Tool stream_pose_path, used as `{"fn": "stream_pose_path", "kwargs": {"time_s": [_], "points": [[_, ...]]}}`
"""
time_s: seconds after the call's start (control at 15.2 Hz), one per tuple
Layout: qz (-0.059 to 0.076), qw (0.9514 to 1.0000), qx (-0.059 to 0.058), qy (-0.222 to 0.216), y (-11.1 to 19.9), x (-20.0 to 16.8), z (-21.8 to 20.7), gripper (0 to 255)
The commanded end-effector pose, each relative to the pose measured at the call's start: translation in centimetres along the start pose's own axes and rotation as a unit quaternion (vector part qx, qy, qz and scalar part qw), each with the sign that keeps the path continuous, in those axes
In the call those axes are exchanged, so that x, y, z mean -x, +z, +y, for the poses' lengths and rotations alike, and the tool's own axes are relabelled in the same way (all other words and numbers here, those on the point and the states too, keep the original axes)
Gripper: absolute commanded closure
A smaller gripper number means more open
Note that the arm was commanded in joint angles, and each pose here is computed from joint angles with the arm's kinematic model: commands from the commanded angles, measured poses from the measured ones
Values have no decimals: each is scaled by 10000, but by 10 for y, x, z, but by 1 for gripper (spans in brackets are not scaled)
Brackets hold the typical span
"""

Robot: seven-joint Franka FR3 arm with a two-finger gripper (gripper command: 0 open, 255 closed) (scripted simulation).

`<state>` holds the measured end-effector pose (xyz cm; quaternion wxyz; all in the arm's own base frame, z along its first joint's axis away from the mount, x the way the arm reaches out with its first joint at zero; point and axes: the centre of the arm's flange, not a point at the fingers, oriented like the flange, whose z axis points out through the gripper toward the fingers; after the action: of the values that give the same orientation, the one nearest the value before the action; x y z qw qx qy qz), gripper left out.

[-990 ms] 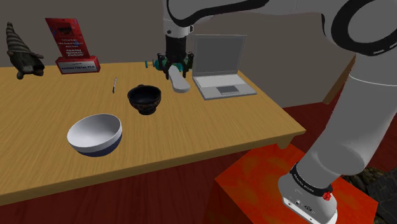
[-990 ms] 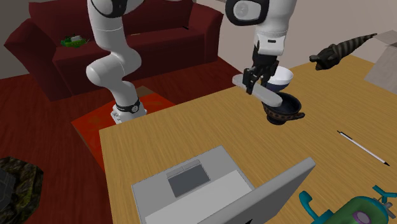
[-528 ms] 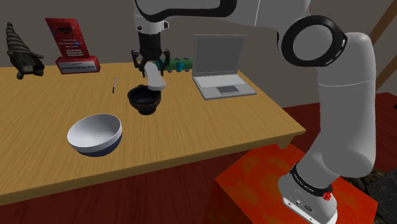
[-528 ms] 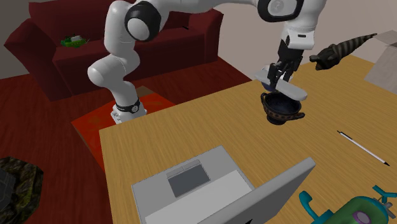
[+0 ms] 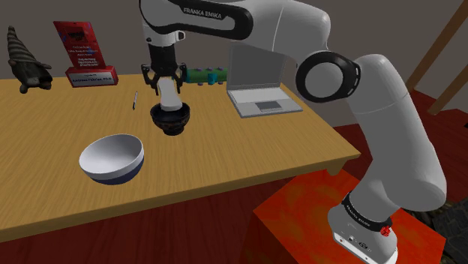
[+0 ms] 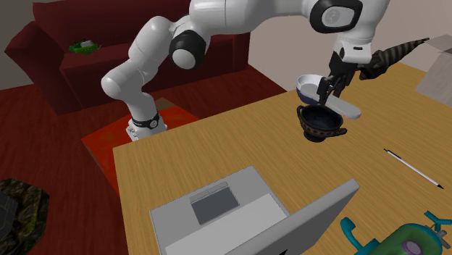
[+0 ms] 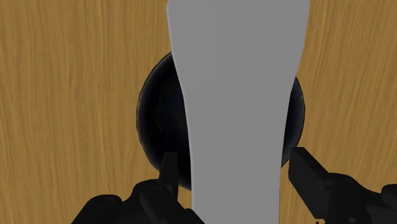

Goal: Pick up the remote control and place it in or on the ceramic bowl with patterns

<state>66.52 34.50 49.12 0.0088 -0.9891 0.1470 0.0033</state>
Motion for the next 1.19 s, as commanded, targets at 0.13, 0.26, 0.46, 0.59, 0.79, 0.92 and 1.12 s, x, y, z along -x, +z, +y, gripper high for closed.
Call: {"fn": "stream_pose_path", "kwargs": {"time_s": [0.13,0.26,0.46,0.59,0.79,0.92,1.12], "points": [[5,10000,-4,1,21,0,1,255],[5,10000,-4,1,31,0,1,255],[5,10000,-4,1,47,0,1,255],[5,10000,-4,1,57,0,2,255],[5,10000,-4,1,57,0,2,255],[5,10000,-4,1,57,0,2,255],[5,10000,-4,1,57,0,2,0]]}}
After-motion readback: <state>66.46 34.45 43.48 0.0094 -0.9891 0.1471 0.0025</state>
